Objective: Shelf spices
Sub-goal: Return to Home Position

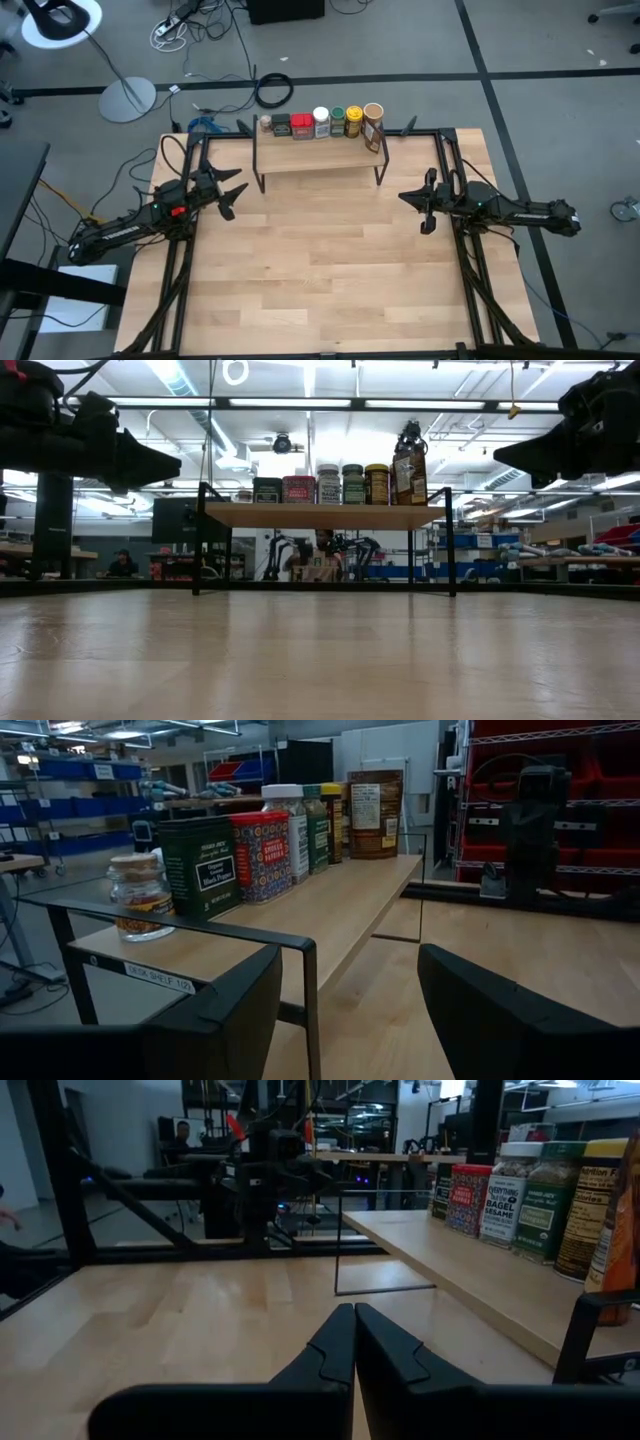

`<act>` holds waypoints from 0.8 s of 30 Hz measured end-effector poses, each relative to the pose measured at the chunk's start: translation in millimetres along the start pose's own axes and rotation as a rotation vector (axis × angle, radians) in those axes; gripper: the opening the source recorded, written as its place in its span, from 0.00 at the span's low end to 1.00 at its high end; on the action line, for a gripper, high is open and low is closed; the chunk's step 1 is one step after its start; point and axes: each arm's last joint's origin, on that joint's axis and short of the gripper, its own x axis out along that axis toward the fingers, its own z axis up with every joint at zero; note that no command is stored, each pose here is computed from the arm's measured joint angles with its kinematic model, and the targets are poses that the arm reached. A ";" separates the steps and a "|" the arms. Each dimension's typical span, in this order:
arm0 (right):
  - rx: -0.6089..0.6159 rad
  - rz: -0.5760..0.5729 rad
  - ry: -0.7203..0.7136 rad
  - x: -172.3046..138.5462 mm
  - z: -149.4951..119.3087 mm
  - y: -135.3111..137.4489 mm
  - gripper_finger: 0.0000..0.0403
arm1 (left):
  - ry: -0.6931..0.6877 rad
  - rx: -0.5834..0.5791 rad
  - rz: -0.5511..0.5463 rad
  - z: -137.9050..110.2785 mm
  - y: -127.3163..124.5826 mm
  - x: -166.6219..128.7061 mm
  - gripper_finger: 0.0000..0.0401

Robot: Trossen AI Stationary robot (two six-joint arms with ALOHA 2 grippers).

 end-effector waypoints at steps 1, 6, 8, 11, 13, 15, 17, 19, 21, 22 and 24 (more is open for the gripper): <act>0.000 0.000 -0.001 0.0 0.1 0.0 0.03 | -0.001 0.000 0.000 0.1 0.0 0.0 0.59; 0.000 0.000 -0.004 0.0 0.4 0.0 0.02 | -0.002 0.000 0.000 0.2 0.0 0.0 0.59; 0.000 0.001 -0.005 0.0 0.4 0.0 0.02 | -0.002 0.000 -0.001 0.2 0.0 0.0 0.59; 0.001 0.001 -0.005 0.0 0.5 0.0 0.02 | -0.003 0.000 -0.001 0.2 0.0 0.0 0.59; 0.001 0.001 -0.006 0.0 0.5 0.0 0.02 | -0.003 0.000 -0.002 0.2 0.0 0.0 0.59; 0.001 0.000 -0.007 0.0 0.7 0.0 0.02 | -0.003 0.000 -0.002 0.2 0.0 0.0 0.59; 0.001 0.001 -0.008 0.0 0.7 0.0 0.02 | -0.003 0.000 -0.002 0.2 0.0 0.0 0.59; 0.001 0.001 -0.007 0.0 0.7 0.0 0.02 | -0.003 0.000 -0.002 0.3 0.0 0.0 0.59; 0.001 0.001 -0.008 0.0 0.9 0.0 0.02 | -0.003 0.000 -0.002 0.3 0.0 0.0 0.59; 0.001 0.001 -0.007 0.0 0.8 0.0 0.02 | -0.003 0.000 -0.002 0.3 0.0 0.0 0.59; 0.001 0.001 -0.008 0.0 0.7 0.0 0.02 | -0.003 0.000 -0.002 0.3 0.0 0.0 0.59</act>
